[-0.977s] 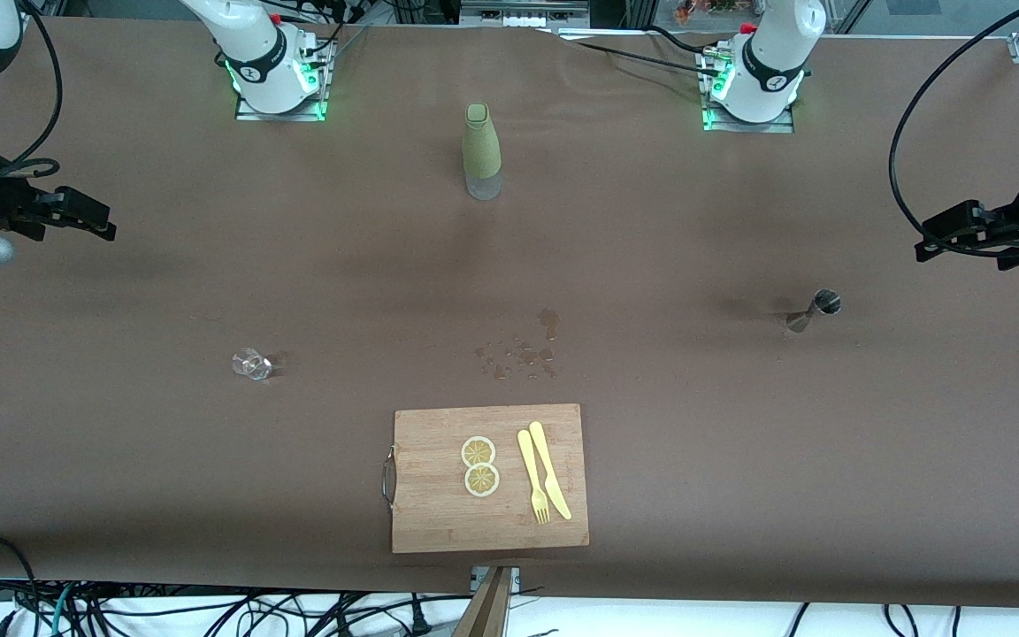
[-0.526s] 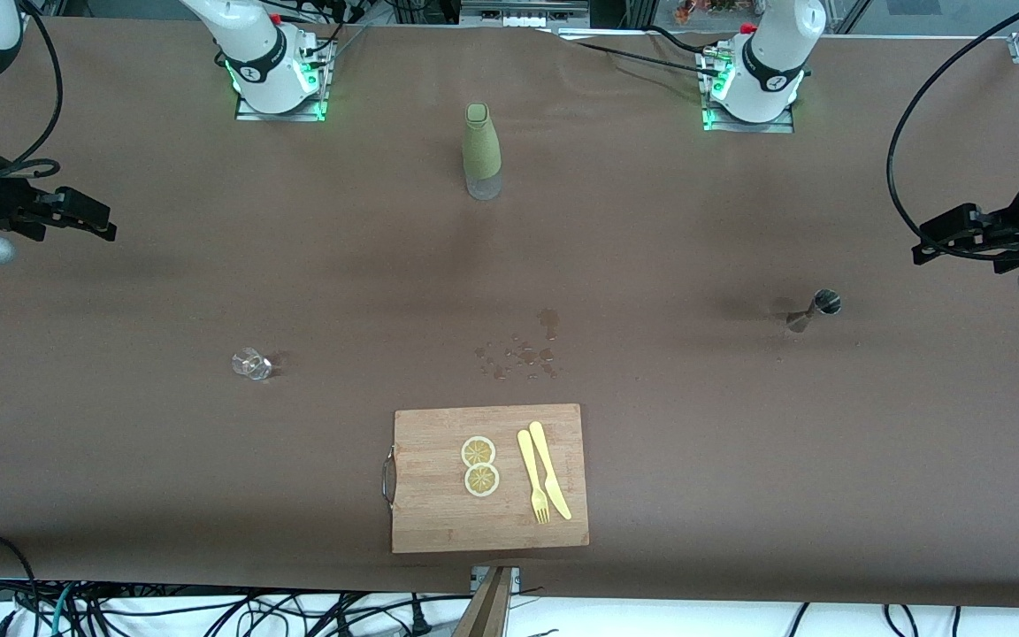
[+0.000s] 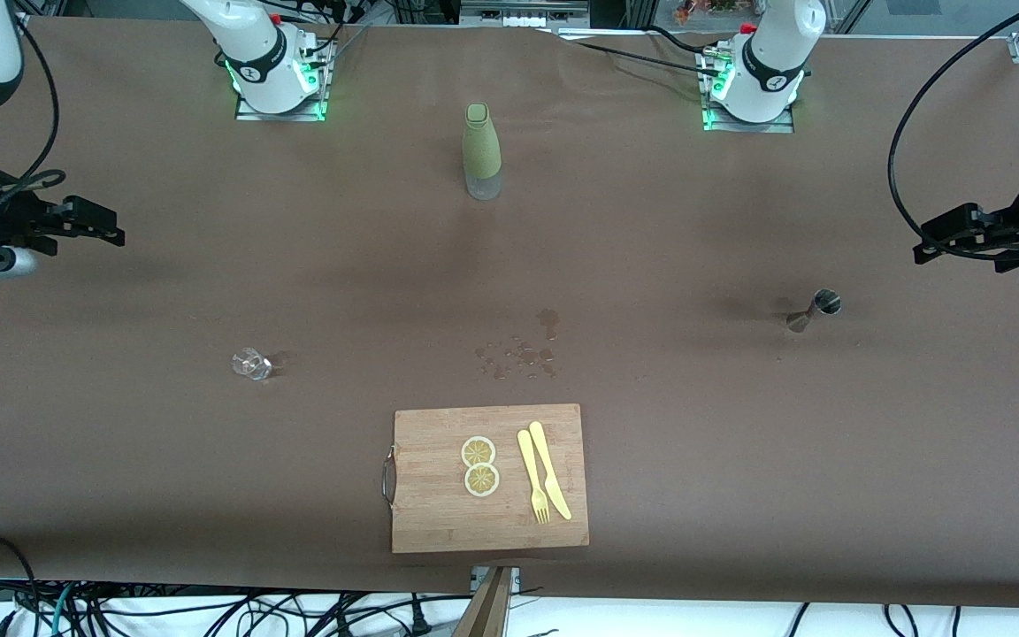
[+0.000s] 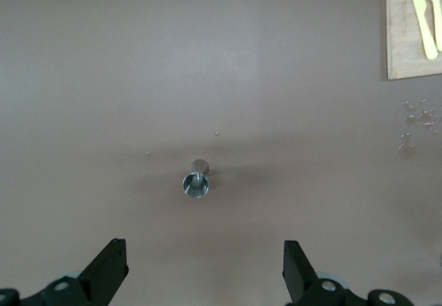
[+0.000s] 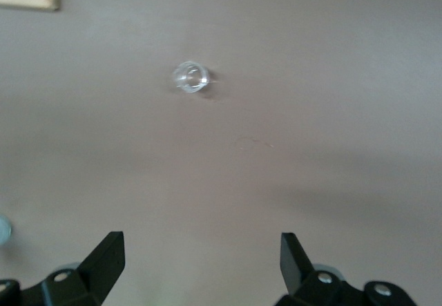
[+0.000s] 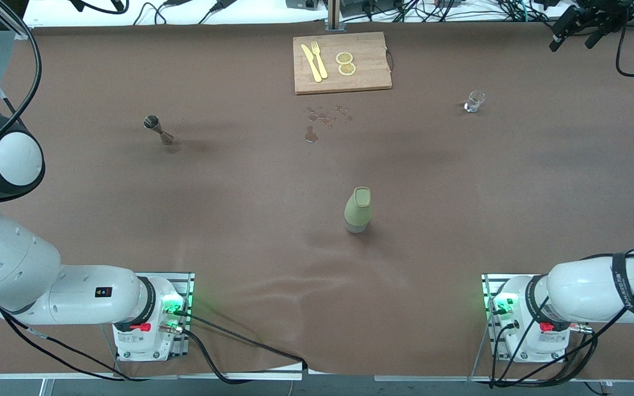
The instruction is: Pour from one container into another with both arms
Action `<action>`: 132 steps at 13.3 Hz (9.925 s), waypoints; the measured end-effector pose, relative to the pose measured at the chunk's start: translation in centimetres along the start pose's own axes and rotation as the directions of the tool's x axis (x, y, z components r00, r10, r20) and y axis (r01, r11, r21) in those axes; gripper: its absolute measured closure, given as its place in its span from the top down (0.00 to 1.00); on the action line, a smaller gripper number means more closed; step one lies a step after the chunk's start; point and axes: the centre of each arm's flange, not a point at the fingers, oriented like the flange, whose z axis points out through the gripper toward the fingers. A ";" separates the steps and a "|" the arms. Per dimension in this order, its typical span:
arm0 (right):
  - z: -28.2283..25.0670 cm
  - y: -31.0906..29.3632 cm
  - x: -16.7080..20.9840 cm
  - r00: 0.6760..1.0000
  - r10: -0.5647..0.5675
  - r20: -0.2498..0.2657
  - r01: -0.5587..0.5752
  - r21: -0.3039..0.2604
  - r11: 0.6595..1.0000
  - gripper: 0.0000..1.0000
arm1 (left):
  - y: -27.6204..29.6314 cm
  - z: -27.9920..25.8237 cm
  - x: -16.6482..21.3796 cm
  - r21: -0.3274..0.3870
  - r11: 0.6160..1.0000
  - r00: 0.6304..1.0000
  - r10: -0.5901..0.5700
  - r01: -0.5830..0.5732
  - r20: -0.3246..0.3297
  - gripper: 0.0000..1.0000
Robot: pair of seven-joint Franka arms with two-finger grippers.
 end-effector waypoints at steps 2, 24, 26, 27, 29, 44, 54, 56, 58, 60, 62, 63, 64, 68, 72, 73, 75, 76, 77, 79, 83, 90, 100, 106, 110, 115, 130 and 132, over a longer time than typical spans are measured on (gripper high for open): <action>1.1 2.8 -0.3 0.997 -0.080 -0.014 0.081 0.072 0.994 1.00 | -2.5 1.1 -0.4 -0.005 1.000 0.998 -0.009 0.010 0.063 1.00; 34.0 15.3 7.7 0.237 -0.597 -0.767 0.944 0.036 0.328 1.00 | -32.4 50.1 -7.8 -0.159 0.220 0.192 0.141 -0.963 -0.971 1.00; 36.6 14.3 8.0 0.206 -0.567 -0.797 0.951 0.027 0.307 1.00 | -31.2 51.9 -7.2 -0.104 0.210 0.131 0.121 -0.972 -0.984 1.00; 37.7 13.6 8.2 0.194 -0.558 -0.807 0.956 0.027 0.294 1.00 | -30.3 52.9 -6.9 -0.085 0.203 0.110 0.112 -0.976 -0.988 1.00; 39.1 12.1 8.7 0.169 -0.541 -0.824 0.965 0.025 0.263 1.00 | -28.1 54.5 -6.0 -0.076 0.164 0.094 0.106 -0.984 -0.990 1.00; 41.6 9.5 9.1 0.102 -0.498 -0.861 0.978 -0.004 0.208 0.93 | -20.4 55.2 -2.3 -0.061 0.012 0.062 0.107 -0.998 -0.992 0.94; 42.4 8.8 9.4 0.094 -0.465 -0.880 0.975 -0.013 0.223 0.19 | -20.9 55.1 -3.0 -0.069 0.009 0.070 0.093 -0.998 -0.993 0.79; 42.4 8.7 9.5 0.094 -0.465 -0.881 0.975 -0.013 0.222 0.12 | -21.2 55.1 -3.2 -0.069 0.013 0.070 0.093 -0.998 -0.993 0.57; 42.3 8.3 9.7 0.092 -0.457 -0.884 0.975 -0.012 0.220 0.12 | -21.5 55.2 -3.3 -0.067 0.018 0.068 0.092 -0.998 -0.993 0.34; 41.8 6.9 10.4 0.113 -0.427 -0.897 0.976 0.020 0.216 0.12 | -21.7 55.3 -3.5 -0.049 0.019 0.050 0.088 -0.999 -0.995 0.22; 40.1 4.4 12.0 0.133 -0.379 -0.916 0.980 0.063 0.191 0.12 | -21.8 55.5 -3.6 -0.005 0.019 0.006 0.088 -1.000 -0.996 0.22; 39.0 2.9 13.2 0.134 -0.363 -0.922 0.982 0.073 0.177 0.12 | -21.9 55.5 -3.6 0.009 0.019 -0.007 0.090 -1.000 -0.996 0.22; 38.0 1.2 14.2 0.128 -0.355 -0.926 0.985 0.075 0.158 0.12 | -21.9 55.5 -3.6 0.014 0.019 -0.012 0.090 -1.000 -0.996 0.22; 37.0 -6.4 16.2 0.103 -0.340 -0.935 0.994 0.086 0.063 0.12 | -20.9 55.2 -2.8 0.014 -0.001 -0.014 0.090 -1.000 -0.996 0.21; 33.1 -12.7 18.4 0.007 -0.319 -0.948 1.000 0.012 -0.013 0.12 | -15.2 52.1 1.5 0.008 -0.076 -0.016 0.094 -0.997 -0.995 0.21; 32.3 -14.8 18.9 -0.016 -0.322 -0.947 1.000 -0.007 -0.029 0.12 | -13.3 51.2 2.8 0.012 -0.071 -0.017 0.076 -0.997 -0.997 0.21; 31.0 -19.4 19.5 -0.045 -0.337 -0.940 0.999 -0.032 -0.044 0.12 | -9.4 50.5 4.8 0.021 -0.065 -0.024 0.052 -0.998 -0.998 0.21; 30.4 -21.8 19.6 -0.029 -0.349 -0.937 0.999 -0.017 -0.039 0.12 | -7.3 50.5 5.7 0.025 -0.066 -0.028 0.051 -0.997 -0.998 0.21; 30.0 -24.3 19.7 -0.007 -0.365 -0.931 1.000 0.004 -0.030 0.12 | -5.1 50.6 6.4 0.021 -0.073 -0.025 0.051 -0.997 -0.998 0.21; 29.3 -29.5 19.8 0.025 -0.418 -0.908 1.000 0.022 0.013 0.12 | 0.1 51.0 7.5 0.001 -0.102 -0.007 0.059 -0.995 -0.998 0.21; 28.2 -38.4 19.3 0.053 -0.511 -0.858 0.989 -0.024 0.144 0.12 | 9.4 51.7 9.2 -0.025 -0.076 0.021 0.060 -0.997 -0.998 0.21; 27.9 -45.4 17.9 0.123 -0.550 -0.826 0.933 -0.092 0.347 0.12 | 19.5 52.1 9.5 -0.054 -0.024 0.053 0.063 -0.998 -0.997 0.21; 28.5 -48.8 16.5 0.006 -0.693 -0.721 0.922 -0.264 0.282 0.12 | 22.2 52.8 8.8 -0.055 -0.027 0.053 0.067 -0.998 -0.996 0.21; 29.6 -48.2 16.7 -0.040 -0.762 -0.646 0.919 -0.323 0.225 0.12 | 22.2 52.8 8.8 -0.050 -0.029 0.048 0.066 -0.998 -0.997 0.21; 30.5 -48.9 16.3 -0.059 -0.799 -0.598 0.915 -0.352 0.196 0.12 | 22.5 52.8 8.7 -0.050 -0.032 0.048 0.063 -0.998 -0.997 0.21; 30.5 -49.3 16.2 -0.092 -0.833 -0.546 0.898 -0.406 0.167 0.12 | 22.6 52.9 8.6 -0.052 -0.032 0.050 0.063 -0.998 -0.997 0.21; 30.4 -51.1 15.7 -0.233 -0.887 -0.399 0.848 -0.529 0.015 0.12 | 23.1 53.1 8.4 -0.041 -0.036 0.039 0.065 -0.998 -0.997 0.21; 30.5 -51.2 15.7 -0.253 -0.892 -0.375 0.842 -0.540 -0.011 0.12 | 23.1 53.2 8.3 -0.030 -0.036 0.027 0.066 -0.999 -0.997 0.21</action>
